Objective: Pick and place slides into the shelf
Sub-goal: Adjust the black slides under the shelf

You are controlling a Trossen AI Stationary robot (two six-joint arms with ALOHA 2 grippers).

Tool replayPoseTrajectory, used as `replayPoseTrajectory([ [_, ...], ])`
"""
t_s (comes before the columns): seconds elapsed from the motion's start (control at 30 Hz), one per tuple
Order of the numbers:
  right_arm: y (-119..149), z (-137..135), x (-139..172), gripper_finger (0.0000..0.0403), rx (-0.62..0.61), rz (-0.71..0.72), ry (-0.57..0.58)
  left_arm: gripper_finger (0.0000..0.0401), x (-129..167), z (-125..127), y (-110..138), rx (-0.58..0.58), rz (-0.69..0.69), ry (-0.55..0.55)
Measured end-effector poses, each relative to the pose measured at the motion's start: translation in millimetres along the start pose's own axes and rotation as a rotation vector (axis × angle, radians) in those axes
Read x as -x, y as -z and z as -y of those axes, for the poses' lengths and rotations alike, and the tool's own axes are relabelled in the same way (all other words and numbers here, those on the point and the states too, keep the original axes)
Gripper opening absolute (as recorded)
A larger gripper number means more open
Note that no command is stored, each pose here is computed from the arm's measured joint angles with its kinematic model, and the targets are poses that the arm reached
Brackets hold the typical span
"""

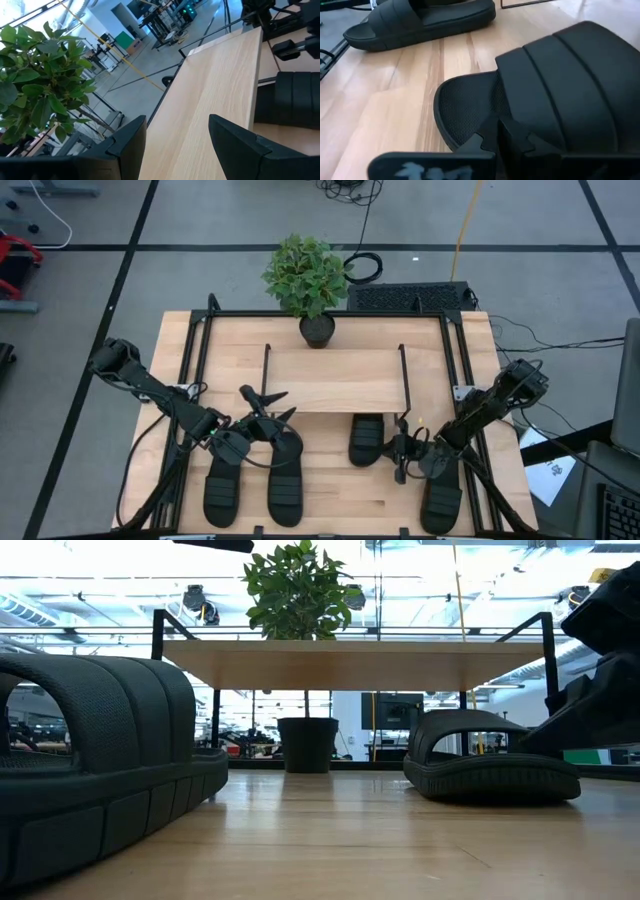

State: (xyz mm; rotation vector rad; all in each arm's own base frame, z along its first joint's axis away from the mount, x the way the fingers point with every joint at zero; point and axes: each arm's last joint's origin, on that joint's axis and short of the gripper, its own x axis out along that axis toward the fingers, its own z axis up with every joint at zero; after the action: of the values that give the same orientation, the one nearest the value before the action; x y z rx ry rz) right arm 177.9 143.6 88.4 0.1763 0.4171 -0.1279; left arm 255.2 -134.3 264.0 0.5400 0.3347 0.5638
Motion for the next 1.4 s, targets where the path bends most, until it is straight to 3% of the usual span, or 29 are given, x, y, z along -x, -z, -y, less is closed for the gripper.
replayPoseTrajectory([
  [0.1, -1.7, -2.9, 1.3, 0.0, 0.015, 0.019, -0.021, 0.0223, 0.1, 0.1, 0.0, 0.0, 0.001, 0.003],
  [0.23, -5.1, -15.0, 8.5, 0.0, 0.062, 0.06, -0.134, 0.0223, 0.1, 0.2, 0.0, 0.0, 0.001, 0.004],
  [0.37, -4.6, -26.5, 13.3, 0.0, 0.052, 0.018, -0.264, 0.0223, 0.1, 0.2, 0.0, -0.001, 0.001, 0.005],
  [0.43, -4.5, -33.6, 12.9, 0.0, 0.055, -0.019, -0.276, 0.0223, 0.1, 0.2, -0.1, 0.0, 0.001, 0.004],
  [0.77, -8.1, -57.5, -2.7, 0.0, 0.065, -0.098, -0.143, 0.0223, 0.1, 0.2, -0.1, 0.0, 0.001, 0.005],
  [1.0, 4.9, -58.7, -13.4, 0.0, -0.023, -0.094, -0.05, 0.0223, 0.1, 0.2, -0.1, 0.001, 0.001, 0.004],
  [1.4, 11.2, -53.5, -21.3, 0.0, -0.057, -0.041, 0.104, 0.0223, 0.1, 1.3, -0.4, 0.002, 0.011, 0.044],
])
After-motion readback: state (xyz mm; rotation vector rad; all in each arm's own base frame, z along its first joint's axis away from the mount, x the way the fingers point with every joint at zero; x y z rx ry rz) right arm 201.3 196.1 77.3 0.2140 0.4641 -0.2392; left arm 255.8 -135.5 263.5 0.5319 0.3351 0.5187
